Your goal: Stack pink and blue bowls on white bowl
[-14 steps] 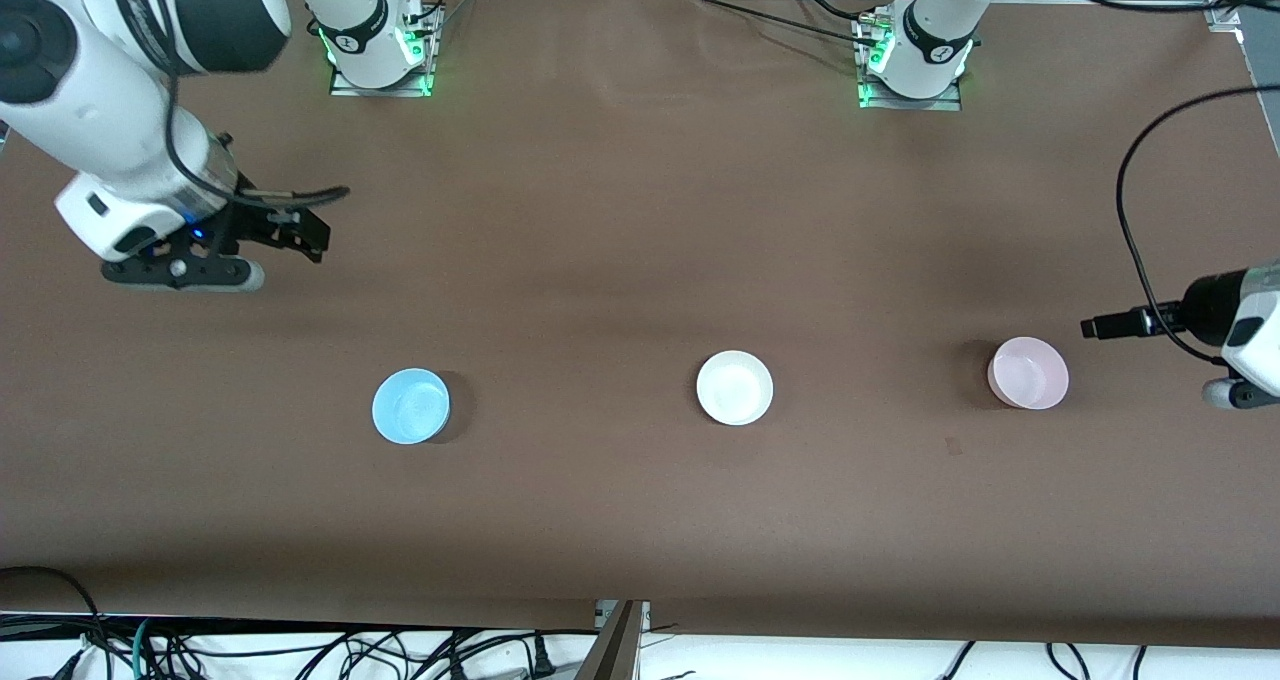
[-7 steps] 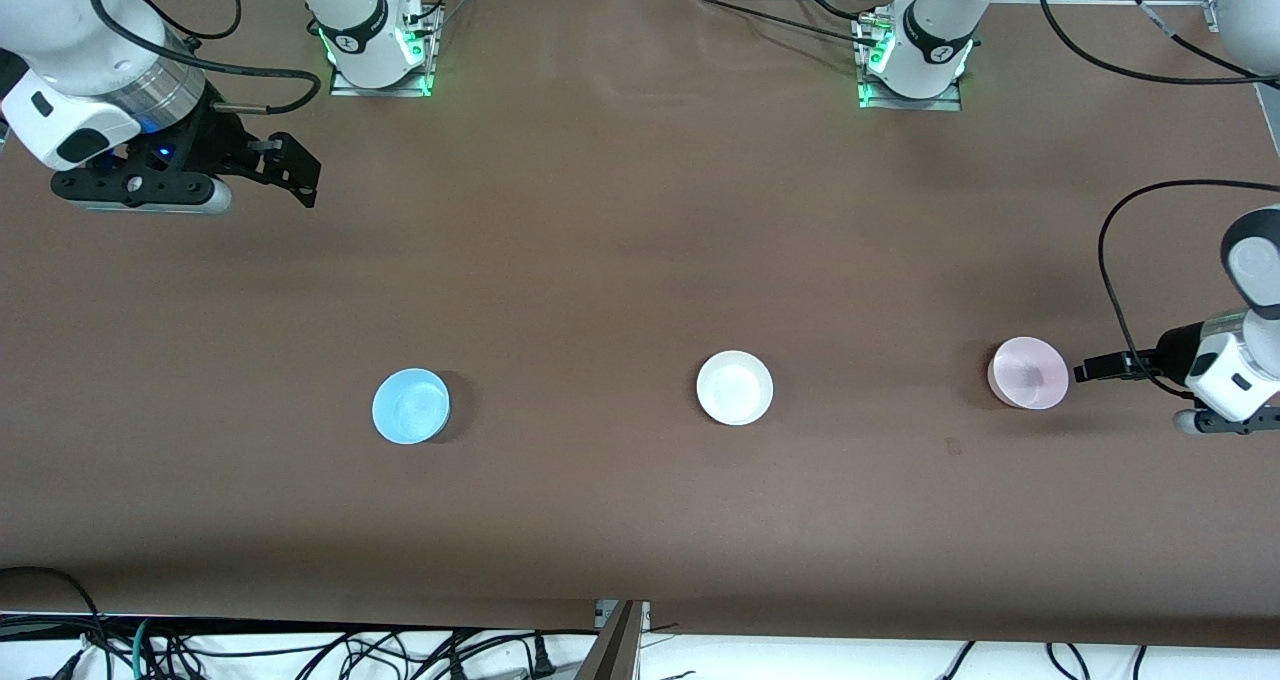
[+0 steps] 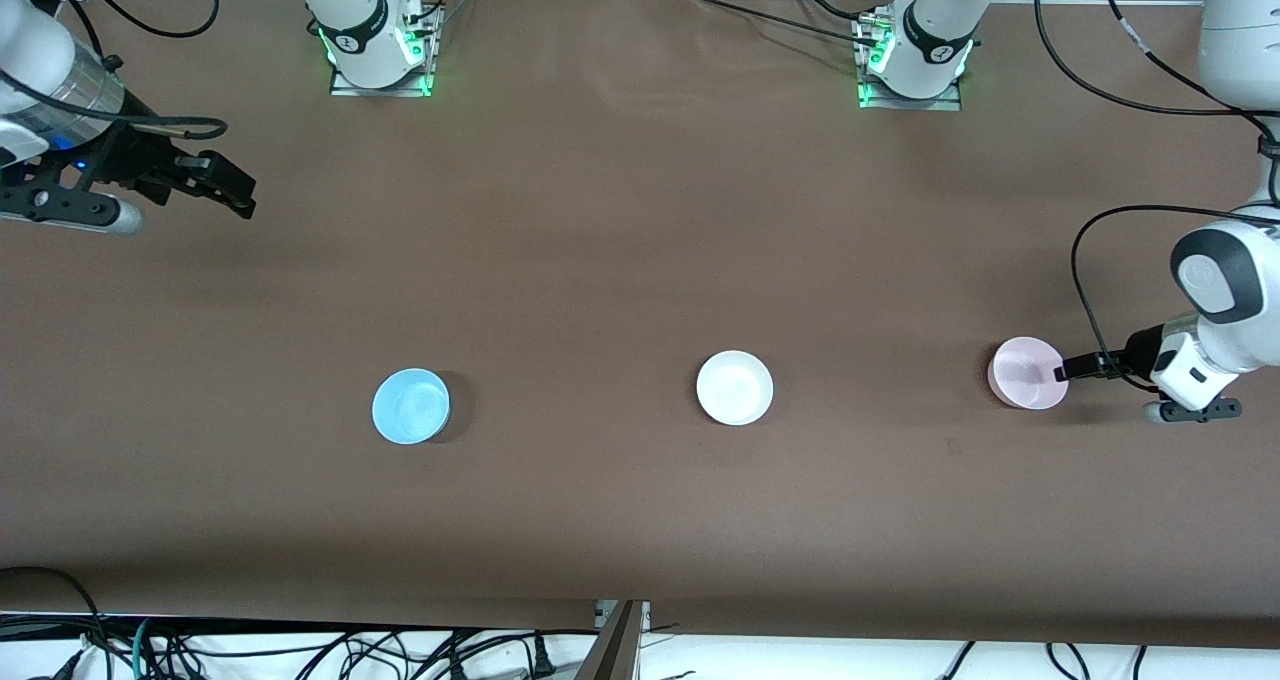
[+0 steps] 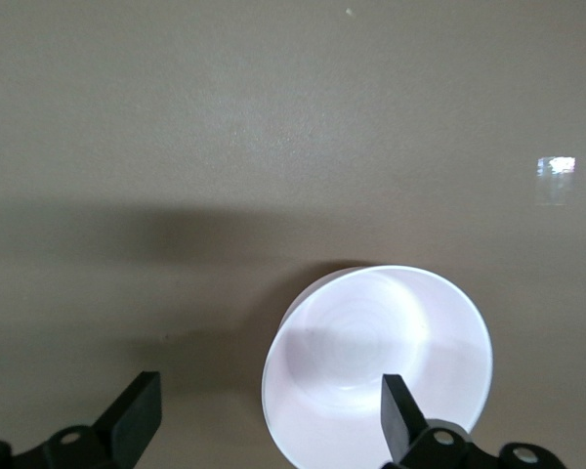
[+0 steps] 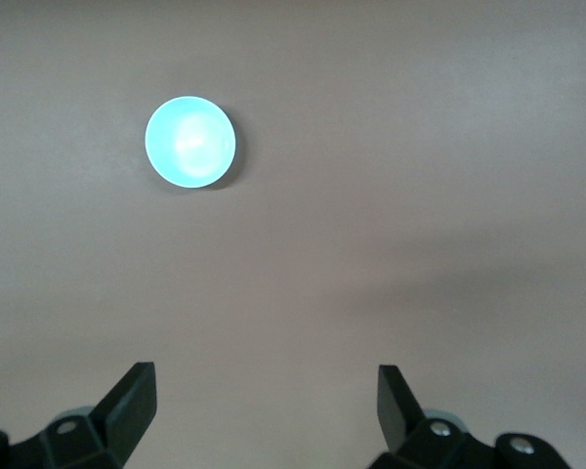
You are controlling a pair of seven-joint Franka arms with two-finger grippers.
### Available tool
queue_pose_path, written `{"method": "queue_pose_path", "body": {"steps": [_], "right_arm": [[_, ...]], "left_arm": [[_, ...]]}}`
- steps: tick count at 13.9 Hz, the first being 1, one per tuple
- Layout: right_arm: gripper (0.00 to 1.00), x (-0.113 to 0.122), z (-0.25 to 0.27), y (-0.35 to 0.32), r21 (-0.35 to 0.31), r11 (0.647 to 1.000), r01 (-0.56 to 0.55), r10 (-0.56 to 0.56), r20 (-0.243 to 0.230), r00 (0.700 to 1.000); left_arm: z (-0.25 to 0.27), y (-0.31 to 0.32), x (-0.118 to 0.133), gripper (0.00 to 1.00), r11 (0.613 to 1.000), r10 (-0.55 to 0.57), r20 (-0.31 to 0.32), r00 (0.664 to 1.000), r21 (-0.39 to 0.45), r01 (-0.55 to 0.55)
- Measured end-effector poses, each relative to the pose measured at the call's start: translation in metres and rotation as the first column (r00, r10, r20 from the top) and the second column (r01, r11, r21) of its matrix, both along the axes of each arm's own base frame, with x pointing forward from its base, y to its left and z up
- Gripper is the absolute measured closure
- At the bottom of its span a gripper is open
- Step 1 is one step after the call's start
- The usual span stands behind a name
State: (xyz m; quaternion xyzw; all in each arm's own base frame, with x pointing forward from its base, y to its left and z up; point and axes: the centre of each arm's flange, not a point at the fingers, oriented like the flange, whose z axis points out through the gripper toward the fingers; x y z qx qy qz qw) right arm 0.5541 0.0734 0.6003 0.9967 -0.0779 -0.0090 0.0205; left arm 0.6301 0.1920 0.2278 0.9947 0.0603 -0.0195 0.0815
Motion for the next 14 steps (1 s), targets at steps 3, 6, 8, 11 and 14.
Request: {"method": "queue_pose_path", "body": {"steps": [3,6,8,11,14], "right_arm": [[0.00,0.006,-0.004,-0.010,0.003,1.000,0.019,-0.019,0.008,1.000],[0.00,0.013,-0.012,-0.006,0.007,1.000,0.010,-0.010,0.019,1.000],[0.00,0.018,-0.013,0.009,0.015,1.000,-0.015,0.014,0.053,0.999],[0.00,0.019,-0.016,0.042,0.019,0.997,-0.072,0.070,0.075,0.995],[0.00,0.019,-0.016,0.043,0.019,0.997,-0.074,0.072,0.075,0.995]], "left_arm": [[-0.009,-0.002,-0.004,0.11,1.000,0.000,-0.003,1.000,0.001,0.000],[-0.010,-0.005,-0.003,0.41,1.000,-0.004,-0.004,1.000,0.001,0.004],[-0.011,-0.006,-0.004,0.60,1.000,-0.005,-0.007,1.000,-0.001,0.005],[-0.017,-0.006,-0.005,0.74,1.000,-0.005,-0.015,1.000,-0.003,0.005],[-0.021,-0.006,-0.005,0.91,1.000,-0.009,-0.018,1.000,-0.004,0.009]]}}
